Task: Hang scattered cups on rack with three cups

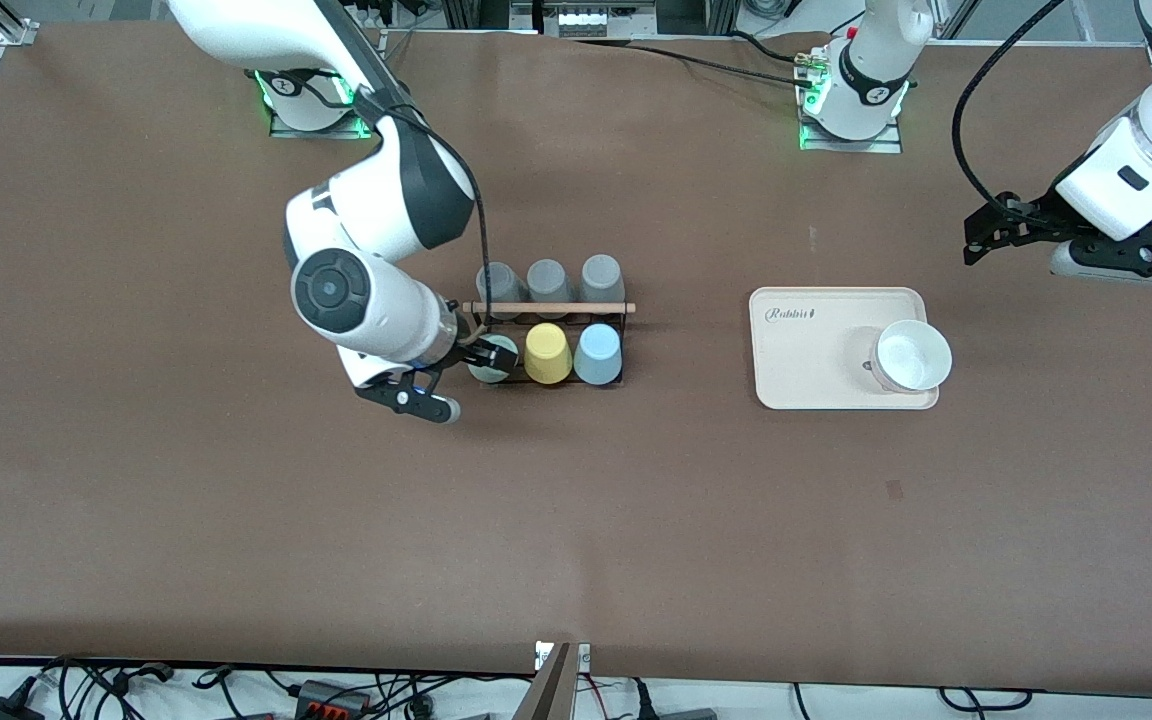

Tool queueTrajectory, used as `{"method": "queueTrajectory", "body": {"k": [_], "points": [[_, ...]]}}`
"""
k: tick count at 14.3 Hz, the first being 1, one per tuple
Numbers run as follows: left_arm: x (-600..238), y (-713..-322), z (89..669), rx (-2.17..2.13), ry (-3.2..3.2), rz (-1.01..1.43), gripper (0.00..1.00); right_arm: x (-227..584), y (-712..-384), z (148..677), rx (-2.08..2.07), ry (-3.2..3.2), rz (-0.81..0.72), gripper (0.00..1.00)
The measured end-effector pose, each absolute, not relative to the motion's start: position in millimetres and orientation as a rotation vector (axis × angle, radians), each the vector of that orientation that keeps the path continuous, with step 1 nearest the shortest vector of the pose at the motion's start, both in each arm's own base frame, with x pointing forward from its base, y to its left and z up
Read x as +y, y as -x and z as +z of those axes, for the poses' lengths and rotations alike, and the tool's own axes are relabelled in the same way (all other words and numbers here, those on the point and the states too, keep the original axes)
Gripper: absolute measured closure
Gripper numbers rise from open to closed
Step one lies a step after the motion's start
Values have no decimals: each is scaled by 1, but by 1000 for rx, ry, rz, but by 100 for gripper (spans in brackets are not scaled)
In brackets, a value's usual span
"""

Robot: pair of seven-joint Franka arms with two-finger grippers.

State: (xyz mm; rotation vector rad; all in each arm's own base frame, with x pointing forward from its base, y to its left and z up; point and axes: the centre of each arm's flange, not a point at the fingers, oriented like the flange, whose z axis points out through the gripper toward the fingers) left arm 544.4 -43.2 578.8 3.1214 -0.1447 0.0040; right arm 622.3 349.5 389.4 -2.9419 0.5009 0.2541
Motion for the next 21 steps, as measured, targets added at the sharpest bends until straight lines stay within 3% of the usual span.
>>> {"method": "queueTrajectory", "body": {"k": [5, 8, 10, 14, 18, 21], "points": [[-46, -547, 579, -144, -3121, 6, 0, 227, -667, 455, 547, 2885, 156, 0], [-47, -547, 580, -140, -3121, 8, 0, 154, -674, 479, 505, 2918, 172, 0], [-47, -547, 580, -139, -3121, 9, 0, 133, -672, 505, 394, 2990, 91, 0], [-49, -548, 580, -140, -3121, 10, 0, 110, -642, 563, 231, 3089, -48, 0], [-49, -548, 580, -141, -3121, 11, 0, 73, -586, 576, 229, 3101, 2, 0], [-49, -548, 580, -141, -3121, 11, 0, 54, -576, 574, 170, 3109, 12, 0]]}}
